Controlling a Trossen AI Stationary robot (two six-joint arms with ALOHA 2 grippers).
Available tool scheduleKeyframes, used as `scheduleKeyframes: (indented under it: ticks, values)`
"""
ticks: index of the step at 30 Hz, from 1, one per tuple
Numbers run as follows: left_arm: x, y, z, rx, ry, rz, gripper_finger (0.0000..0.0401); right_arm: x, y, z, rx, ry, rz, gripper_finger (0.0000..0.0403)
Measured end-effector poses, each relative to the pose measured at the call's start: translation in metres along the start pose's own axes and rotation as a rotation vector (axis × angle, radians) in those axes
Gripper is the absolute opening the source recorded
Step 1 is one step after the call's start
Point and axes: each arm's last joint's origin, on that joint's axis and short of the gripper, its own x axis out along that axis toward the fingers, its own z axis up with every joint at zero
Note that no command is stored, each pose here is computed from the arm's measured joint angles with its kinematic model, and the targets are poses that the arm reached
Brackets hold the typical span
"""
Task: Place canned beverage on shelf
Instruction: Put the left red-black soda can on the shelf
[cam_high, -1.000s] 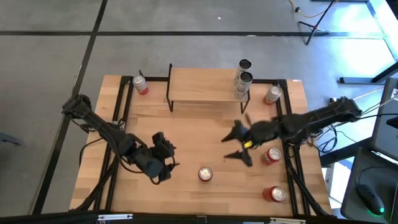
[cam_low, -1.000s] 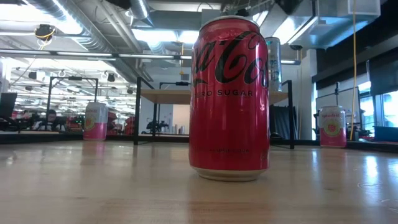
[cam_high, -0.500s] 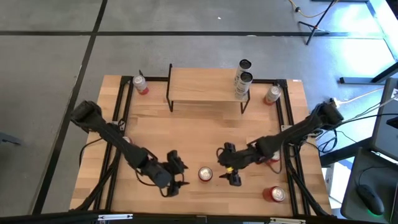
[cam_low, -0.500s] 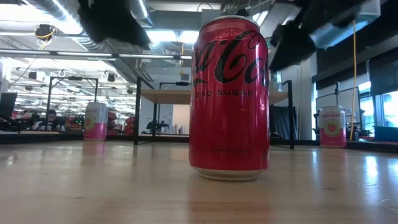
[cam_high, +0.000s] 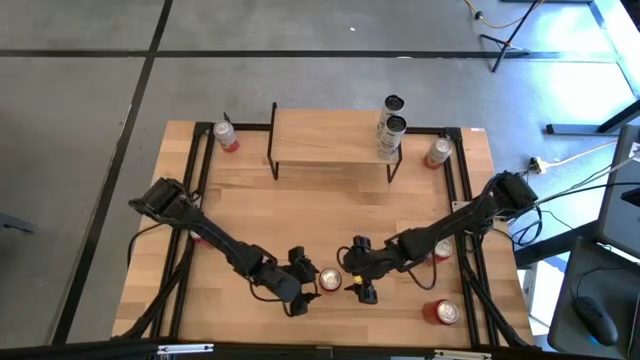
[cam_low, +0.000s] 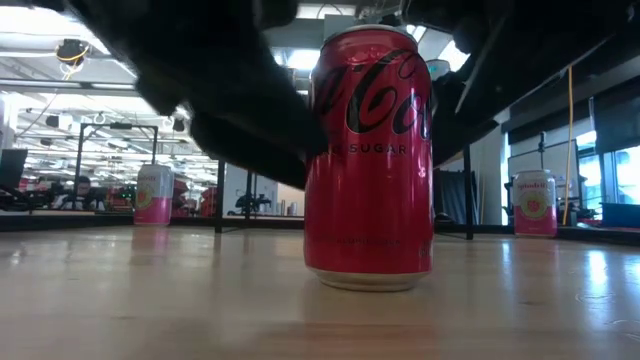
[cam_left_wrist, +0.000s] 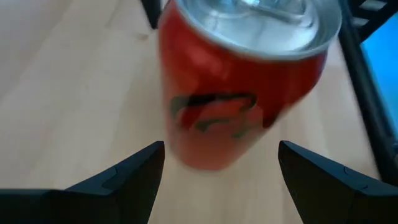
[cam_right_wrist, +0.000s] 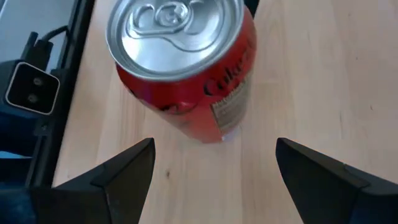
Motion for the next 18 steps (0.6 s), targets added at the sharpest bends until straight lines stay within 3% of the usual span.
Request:
scheduleKeyframes:
  ticks: [6, 18]
  values:
    - [0.017, 0.004, 0.004, -0.025, -0.067, -0.052, 0.0302, 0.012, 0.001, 0.0, 0.002, -0.023, 0.016, 0.0323]
    - [0.022, 0.013, 0.013, -0.066, -0.099, -0.081, 0.0302, 0.014, 0.001, 0.0, 0.006, -0.04, -0.004, 0.0323]
